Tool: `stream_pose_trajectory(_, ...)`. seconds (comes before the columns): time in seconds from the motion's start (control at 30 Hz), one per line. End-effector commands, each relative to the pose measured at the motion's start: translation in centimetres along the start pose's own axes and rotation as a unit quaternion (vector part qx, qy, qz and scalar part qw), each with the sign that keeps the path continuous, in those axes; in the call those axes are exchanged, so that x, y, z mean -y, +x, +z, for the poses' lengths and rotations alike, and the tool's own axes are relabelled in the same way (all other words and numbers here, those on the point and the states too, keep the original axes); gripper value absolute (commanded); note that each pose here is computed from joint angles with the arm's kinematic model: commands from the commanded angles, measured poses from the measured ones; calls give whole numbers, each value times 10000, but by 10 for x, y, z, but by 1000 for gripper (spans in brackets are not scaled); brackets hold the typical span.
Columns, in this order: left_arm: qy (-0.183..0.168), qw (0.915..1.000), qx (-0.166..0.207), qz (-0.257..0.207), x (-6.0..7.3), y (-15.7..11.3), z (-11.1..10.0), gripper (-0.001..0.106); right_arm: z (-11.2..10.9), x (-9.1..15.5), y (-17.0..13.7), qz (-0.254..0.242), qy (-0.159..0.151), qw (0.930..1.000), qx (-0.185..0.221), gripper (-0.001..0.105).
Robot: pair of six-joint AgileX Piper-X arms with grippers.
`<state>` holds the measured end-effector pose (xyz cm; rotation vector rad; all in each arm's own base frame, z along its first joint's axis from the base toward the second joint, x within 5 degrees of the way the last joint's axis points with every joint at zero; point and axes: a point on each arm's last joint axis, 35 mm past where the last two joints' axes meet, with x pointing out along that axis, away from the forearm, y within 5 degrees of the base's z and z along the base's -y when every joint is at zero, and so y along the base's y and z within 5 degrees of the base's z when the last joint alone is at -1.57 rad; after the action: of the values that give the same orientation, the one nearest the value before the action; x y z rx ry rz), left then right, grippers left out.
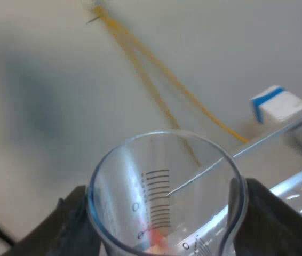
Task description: Pour the beans into the coffee machine
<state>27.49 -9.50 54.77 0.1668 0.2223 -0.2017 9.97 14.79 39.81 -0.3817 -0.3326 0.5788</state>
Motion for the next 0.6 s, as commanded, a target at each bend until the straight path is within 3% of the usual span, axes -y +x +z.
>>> stream_pose_trajectory(0.03,-216,9995,200,90,-15,-22,3,27,-3,-3,0,480,49,9984,-299,59)
stream_pose_trajectory(0.1,-271,9993,138,227,-28,-32,-8,27,-6,-8,2,737,192,9964,-369,59)
stream_pose_trajectory(0.2,-312,9991,102,285,-37,-39,-16,27,-10,-13,4,1059,307,9929,-452,59)
stream_pose_trajectory(0.3,-536,9982,23,255,-55,-56,-37,27,-17,-23,8,1507,522,9853,-613,59)
stream_pose_trajectory(0.43,-672,9968,-6,429,-68,-68,-52,27,-23,-30,13,1733,656,9798,-746,59)
stream_pose_trajectory(0.6,-1003,9940,-23,433,-82,-79,-86,27,-31,-40,21,1895,699,9748,-952,59)
